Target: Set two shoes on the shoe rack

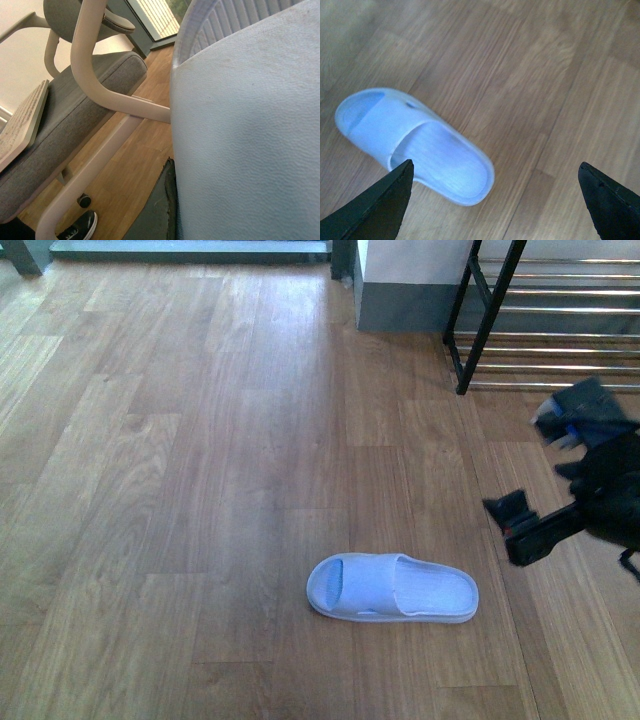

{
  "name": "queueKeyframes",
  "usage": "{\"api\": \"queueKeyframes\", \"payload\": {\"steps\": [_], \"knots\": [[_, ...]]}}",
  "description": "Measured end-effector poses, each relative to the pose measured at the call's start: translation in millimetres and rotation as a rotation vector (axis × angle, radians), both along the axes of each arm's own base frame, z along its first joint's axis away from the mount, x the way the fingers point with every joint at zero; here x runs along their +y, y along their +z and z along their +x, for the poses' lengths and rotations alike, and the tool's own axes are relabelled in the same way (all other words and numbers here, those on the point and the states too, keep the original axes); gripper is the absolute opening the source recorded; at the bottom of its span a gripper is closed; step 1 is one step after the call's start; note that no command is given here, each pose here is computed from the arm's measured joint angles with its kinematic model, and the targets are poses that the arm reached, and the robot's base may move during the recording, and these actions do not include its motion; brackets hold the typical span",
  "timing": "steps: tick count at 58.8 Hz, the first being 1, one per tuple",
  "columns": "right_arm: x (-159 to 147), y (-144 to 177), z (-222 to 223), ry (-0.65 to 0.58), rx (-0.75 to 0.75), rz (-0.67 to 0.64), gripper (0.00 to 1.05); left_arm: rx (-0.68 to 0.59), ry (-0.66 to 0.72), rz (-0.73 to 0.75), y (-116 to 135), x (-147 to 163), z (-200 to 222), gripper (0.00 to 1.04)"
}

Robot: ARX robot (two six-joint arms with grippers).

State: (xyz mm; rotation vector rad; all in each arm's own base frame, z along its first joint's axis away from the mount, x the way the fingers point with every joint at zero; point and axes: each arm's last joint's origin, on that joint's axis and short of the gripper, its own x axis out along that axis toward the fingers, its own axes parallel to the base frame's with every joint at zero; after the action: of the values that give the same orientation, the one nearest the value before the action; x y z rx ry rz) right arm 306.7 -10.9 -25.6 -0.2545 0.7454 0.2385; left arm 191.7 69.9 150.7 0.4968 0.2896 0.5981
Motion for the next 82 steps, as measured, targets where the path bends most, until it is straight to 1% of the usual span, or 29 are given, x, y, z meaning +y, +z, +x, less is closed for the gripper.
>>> {"api": "queueKeyframes", "payload": {"steps": [5, 11, 17, 22, 33, 43, 59, 82], "knots": [[5, -17, 0, 0.029, 0.069, 0.030, 0.95, 0.000, 0.000, 0.000, 0, 0, 0, 0.02], [12, -32, -6, 0.086, 0.172, 0.135, 0.95, 0.000, 0.000, 0.000, 0, 0, 0, 0.02], [23, -43, -11, 0.172, 0.219, 0.270, 0.95, 0.000, 0.000, 0.000, 0, 0, 0, 0.02], [32, -56, -13, 0.222, 0.238, 0.316, 0.95, 0.000, 0.000, 0.000, 0, 0, 0, 0.02], [51, -92, -18, 0.249, 0.295, 0.331, 0.95, 0.000, 0.000, 0.000, 0, 0, 0, 0.02], [65, -105, -15, 0.279, 0.291, 0.352, 0.95, 0.000, 0.000, 0.000, 0, 0, 0, 0.02], [69, -110, -14, 0.298, 0.252, 0.367, 0.95, 0.000, 0.000, 0.000, 0, 0, 0, 0.02], [69, -121, -23, 0.332, 0.241, 0.309, 0.95, 0.000, 0.000, 0.000, 0, 0, 0, 0.02]]}}
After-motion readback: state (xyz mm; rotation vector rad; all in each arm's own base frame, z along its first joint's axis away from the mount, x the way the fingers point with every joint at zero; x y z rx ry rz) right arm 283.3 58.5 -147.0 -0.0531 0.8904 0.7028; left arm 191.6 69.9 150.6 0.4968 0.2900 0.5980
